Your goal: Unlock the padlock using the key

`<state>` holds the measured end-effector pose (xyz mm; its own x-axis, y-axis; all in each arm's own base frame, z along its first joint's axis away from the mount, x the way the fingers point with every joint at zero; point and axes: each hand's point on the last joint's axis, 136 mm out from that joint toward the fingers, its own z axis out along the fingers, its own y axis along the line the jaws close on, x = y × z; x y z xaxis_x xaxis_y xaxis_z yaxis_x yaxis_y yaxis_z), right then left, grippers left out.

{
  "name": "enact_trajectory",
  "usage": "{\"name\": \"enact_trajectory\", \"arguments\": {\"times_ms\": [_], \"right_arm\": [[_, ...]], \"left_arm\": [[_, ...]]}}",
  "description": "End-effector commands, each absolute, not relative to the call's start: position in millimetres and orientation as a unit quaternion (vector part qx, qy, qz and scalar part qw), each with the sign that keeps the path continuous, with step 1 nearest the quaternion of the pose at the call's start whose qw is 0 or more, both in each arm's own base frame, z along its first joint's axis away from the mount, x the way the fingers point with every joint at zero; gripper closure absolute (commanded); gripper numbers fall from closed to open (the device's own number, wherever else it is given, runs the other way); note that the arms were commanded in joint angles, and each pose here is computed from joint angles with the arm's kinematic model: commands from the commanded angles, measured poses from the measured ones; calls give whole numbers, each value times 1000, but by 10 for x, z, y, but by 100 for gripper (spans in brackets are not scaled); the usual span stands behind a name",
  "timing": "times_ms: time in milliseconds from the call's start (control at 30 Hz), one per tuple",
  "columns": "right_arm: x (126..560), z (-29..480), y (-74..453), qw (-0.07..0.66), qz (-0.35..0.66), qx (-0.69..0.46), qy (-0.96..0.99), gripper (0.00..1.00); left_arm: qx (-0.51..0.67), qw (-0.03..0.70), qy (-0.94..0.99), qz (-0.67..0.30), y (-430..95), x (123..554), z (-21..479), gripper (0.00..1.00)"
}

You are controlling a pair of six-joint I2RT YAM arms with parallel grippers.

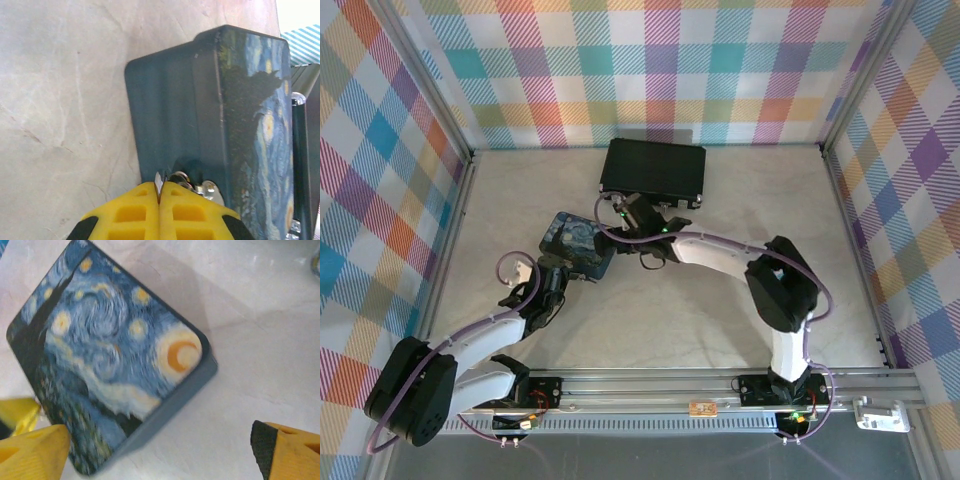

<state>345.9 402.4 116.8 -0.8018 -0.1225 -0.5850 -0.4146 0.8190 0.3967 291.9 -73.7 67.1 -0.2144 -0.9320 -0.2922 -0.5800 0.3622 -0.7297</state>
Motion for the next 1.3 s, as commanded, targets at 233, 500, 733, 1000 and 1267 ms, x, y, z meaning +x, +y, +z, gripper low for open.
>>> {"name": "enact_trajectory", "arguments": {"times_ms": [233,500,733,1000,1267], "right_arm": [[3631,704,4205,239,252,-13,938,11],[3708,942,4308,271,287,-76,915,12],[3826,1438,3760,301,283,-114,903,8],[3766,1492,2500,320,191,-80,925,1],[3609,1362,1317,326,124,15,937,1]], "left_arm": [[-527,402,718,-212,-528,2854,695,100],[-438,427,766,-198,-527,2732,1190,100],[-341,391,814,-261,-911,2600,1361,100],[-175,405,847,-296,-1773,2723,1850,100],[-9,353,868,-351,-3238,2802,1882,100]]}}
